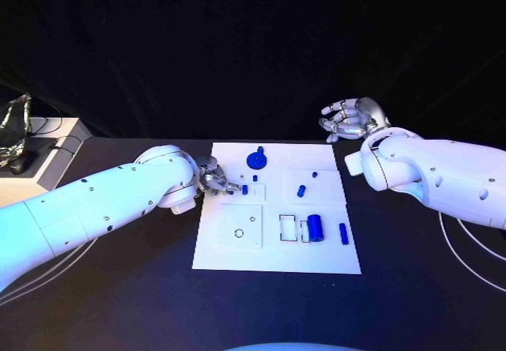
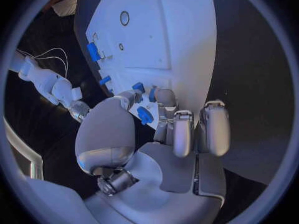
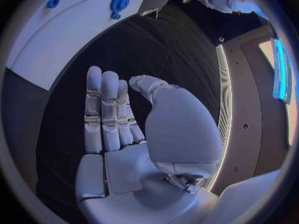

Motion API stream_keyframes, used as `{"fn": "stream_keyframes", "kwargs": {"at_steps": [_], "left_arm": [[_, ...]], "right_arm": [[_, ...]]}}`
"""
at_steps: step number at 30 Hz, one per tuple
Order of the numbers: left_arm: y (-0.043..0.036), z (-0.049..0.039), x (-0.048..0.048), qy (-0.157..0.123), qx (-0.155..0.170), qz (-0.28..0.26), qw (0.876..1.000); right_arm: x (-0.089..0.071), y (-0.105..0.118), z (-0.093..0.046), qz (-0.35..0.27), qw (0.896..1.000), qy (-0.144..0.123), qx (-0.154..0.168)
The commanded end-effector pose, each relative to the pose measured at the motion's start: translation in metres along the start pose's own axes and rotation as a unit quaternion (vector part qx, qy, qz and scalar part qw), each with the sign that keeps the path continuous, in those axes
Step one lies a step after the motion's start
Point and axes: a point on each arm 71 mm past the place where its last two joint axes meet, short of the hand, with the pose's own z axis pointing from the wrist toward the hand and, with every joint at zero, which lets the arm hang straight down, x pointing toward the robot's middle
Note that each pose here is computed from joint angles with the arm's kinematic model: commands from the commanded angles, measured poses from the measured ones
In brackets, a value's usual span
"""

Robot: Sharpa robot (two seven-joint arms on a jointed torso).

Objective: Assemble the parts on the task board

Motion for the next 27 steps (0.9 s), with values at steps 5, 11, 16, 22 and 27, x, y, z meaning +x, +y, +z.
{"fn": "stream_keyframes", "kwargs": {"at_steps": [5, 11, 16, 22, 27], "left_arm": [[0.0058, 0.0014, 0.0046, 0.005, -0.016, 0.0, 1.0], [0.0045, -0.0003, 0.0041, 0.001, -0.014, -0.001, 1.0], [0.0044, -0.0018, 0.0038, -0.001, -0.014, 0.0, 1.0], [0.005, -0.0041, 0.0032, -0.004, -0.013, 0.002, 1.0], [0.0047, -0.0061, 0.0027, -0.005, -0.011, 0.004, 1.0]], "right_arm": [[0.0019, 0.0001, -0.0001, -0.004, 1.0, 0.009, -0.004], [0.0028, -0.0006, -0.0002, -0.004, 1.0, 0.011, -0.003], [0.0033, -0.0007, -0.0003, -0.004, 1.0, 0.011, -0.003], [0.0031, -0.001, -0.0004, -0.004, 1.0, 0.011, -0.003], [0.0031, -0.0012, -0.0004, -0.004, 1.0, 0.011, -0.003]]}}
